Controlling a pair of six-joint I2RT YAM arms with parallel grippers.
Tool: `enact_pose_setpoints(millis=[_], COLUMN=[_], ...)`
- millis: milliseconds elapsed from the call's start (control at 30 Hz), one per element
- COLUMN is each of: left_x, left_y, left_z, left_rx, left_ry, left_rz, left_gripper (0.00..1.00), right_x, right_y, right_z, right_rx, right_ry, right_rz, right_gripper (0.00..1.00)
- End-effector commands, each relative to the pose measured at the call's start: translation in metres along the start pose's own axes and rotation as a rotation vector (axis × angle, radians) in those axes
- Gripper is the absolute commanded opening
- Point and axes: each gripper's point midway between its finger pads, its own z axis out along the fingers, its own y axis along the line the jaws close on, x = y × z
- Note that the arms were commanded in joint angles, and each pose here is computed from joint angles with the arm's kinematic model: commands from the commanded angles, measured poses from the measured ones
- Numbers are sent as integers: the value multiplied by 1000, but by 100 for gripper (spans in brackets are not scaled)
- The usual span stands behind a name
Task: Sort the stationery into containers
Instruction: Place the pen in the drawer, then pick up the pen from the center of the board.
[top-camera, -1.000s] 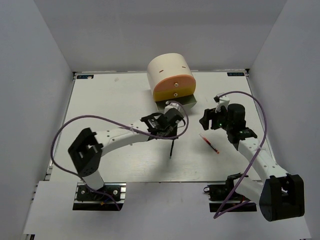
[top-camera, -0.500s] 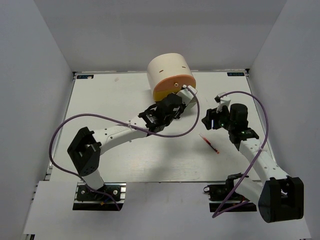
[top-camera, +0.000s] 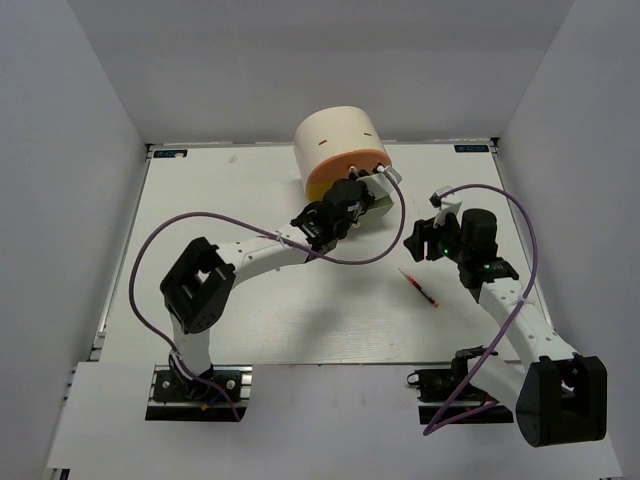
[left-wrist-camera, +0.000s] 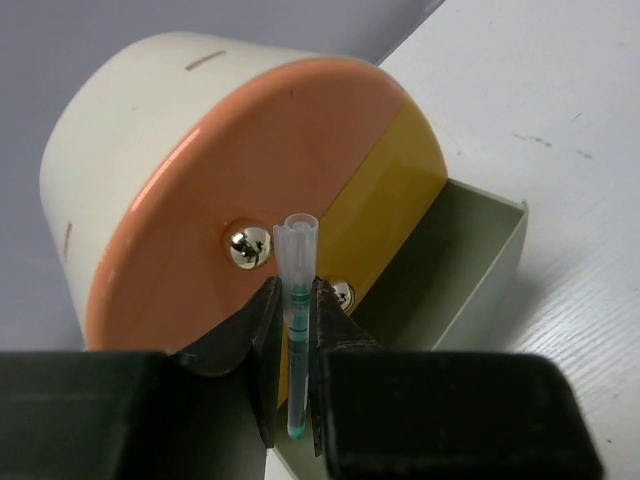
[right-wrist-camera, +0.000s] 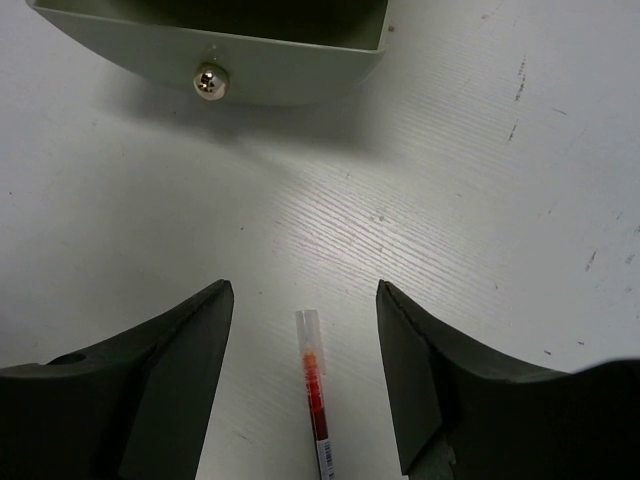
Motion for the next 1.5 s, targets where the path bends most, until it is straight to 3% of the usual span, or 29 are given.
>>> enact_pose_setpoints(millis=[0,167,300,500,767,900,1067,1200,1400,1467], left_x=[-16,-5,-14,-17,-54,-68,-69,-21,63,73], left_y=[18,21,25,28,38,55,65,58,39,38], left_z=[7,12,12,12,-12,-44,-122,-173,-224,-234], left_rx=[-68,-98,-106,-119,-124,-107,27,58,7,3], left_ry=[-44,-18,-34,-40,-100,-108,-112,-22,166,177], left_rz=[-3,-22,-40,-67,-133,-268,-473,-632,-844,-889], left_gripper=[0,0,31,69,83,88,92,98,98,98], right_x=[-11,-6,-1,18,31,41,71,90,109,118], right_y=[-2,-8,-12,-13,-9,-10,-6,-11,-10,-16], right_z=[-2,-2,-1,3,5,8,13,19,24,25], right_rx=[3,25,33,9,-45,-85,-169,-157,-154,-134], right_ry=[-44,-28,-5,62,107,151,277,380,466,518], right_rz=[-23,-31,-39,-99,-166,-247,-315,-314,-343,-338], right_gripper=[66,72,78,78,78,78,82,82,71,66])
